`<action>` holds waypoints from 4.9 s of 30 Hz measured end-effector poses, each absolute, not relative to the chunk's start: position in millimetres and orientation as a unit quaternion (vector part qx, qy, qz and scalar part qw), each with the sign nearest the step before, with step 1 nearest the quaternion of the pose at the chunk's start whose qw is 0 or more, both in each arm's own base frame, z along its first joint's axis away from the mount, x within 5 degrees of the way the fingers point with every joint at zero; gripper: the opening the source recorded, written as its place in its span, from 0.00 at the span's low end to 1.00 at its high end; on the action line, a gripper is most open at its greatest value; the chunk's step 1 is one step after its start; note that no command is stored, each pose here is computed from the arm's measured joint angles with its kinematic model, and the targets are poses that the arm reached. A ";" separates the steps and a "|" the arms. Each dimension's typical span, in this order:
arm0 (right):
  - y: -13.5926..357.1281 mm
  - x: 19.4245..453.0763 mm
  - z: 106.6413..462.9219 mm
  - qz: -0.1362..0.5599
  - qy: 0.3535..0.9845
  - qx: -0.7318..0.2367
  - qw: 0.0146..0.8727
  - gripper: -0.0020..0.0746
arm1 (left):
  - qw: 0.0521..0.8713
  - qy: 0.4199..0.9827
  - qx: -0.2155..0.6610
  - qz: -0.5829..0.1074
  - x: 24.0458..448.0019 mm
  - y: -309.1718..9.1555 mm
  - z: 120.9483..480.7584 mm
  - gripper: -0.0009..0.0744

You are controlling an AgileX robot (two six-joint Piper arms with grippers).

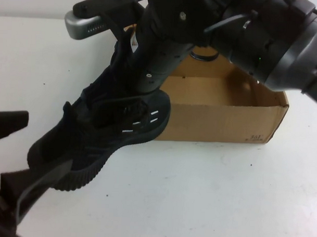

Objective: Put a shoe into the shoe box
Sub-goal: Hand over the shoe, then place the shoe in the shoe box

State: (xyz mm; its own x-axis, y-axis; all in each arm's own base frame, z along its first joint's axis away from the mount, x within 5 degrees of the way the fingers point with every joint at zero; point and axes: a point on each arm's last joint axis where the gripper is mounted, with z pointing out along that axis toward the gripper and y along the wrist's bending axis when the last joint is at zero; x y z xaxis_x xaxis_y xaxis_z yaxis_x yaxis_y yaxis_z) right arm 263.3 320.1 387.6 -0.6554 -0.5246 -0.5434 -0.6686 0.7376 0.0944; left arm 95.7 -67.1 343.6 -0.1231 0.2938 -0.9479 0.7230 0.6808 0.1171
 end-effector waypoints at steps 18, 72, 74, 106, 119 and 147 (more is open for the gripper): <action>325.9 257.7 388.8 0.185 0.896 -0.330 0.233 0.03 | 0.497 0.757 0.357 -0.229 139.3 -79.2 320.8 0.62; 246.9 244.4 478.1 0.147 0.631 -0.651 0.396 0.49 | 0.452 0.705 0.500 -0.218 132.7 -70.9 333.8 0.10; 234.2 249.0 476.0 0.179 0.621 -0.652 0.397 0.49 | 0.450 0.696 0.513 -0.224 134.9 -69.7 347.4 0.10; 201.7 233.8 419.3 0.281 0.627 -0.645 0.335 0.51 | 0.448 0.642 0.552 -0.287 139.7 -94.5 390.2 0.10; 207.6 228.8 411.7 0.252 0.670 -0.632 0.297 0.85 | 0.451 0.639 0.555 -0.284 139.6 -94.5 391.6 0.10; 233.3 218.9 399.9 0.273 0.663 -0.645 0.264 0.04 | 0.429 0.692 0.486 -0.318 141.5 -93.8 392.8 0.17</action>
